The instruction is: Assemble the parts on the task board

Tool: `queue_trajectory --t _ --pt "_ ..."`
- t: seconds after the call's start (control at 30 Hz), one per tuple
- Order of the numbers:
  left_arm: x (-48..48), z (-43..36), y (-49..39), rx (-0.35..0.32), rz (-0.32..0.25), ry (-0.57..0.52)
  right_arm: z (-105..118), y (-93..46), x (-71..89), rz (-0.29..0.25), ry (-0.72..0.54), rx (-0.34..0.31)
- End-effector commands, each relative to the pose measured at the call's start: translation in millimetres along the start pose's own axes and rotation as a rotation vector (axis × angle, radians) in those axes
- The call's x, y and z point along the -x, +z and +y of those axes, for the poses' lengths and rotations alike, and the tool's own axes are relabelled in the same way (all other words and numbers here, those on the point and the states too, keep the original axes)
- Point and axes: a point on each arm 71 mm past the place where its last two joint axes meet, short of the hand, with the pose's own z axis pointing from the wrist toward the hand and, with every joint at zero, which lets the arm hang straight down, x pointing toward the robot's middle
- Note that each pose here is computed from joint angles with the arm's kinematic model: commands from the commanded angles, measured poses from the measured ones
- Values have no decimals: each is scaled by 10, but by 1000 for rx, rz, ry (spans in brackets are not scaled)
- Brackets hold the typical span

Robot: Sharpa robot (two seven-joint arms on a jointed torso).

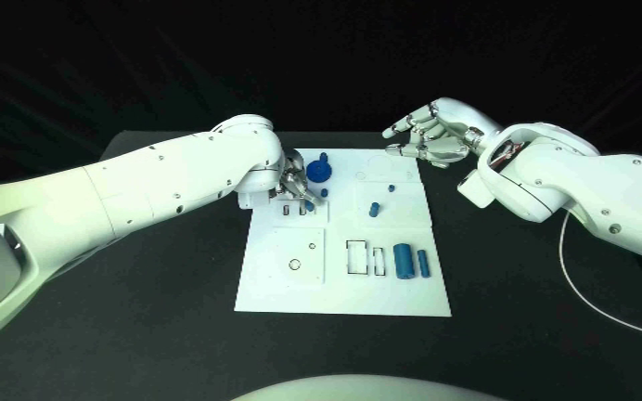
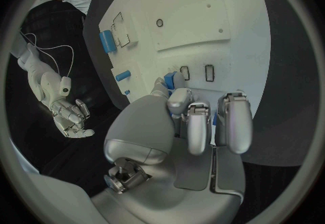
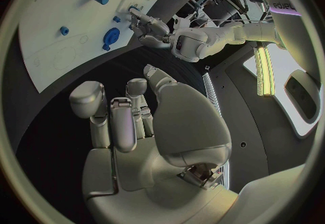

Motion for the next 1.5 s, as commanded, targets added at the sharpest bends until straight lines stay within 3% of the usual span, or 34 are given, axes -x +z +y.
queue_trajectory --t 0.03,0.37,0.8,1.5 --pt "-28 -4 10 -7 12 -13 1 4 -21 21 -5 3" --pt "-47 72 -55 -26 16 -56 -16 7 -34 30 -4 -3" --pt "-23 222 -91 7 -48 -11 -38 5 -51 41 0 -9" --pt "-159 203 -13 18 -42 36 -43 9 -78 53 3 -4"
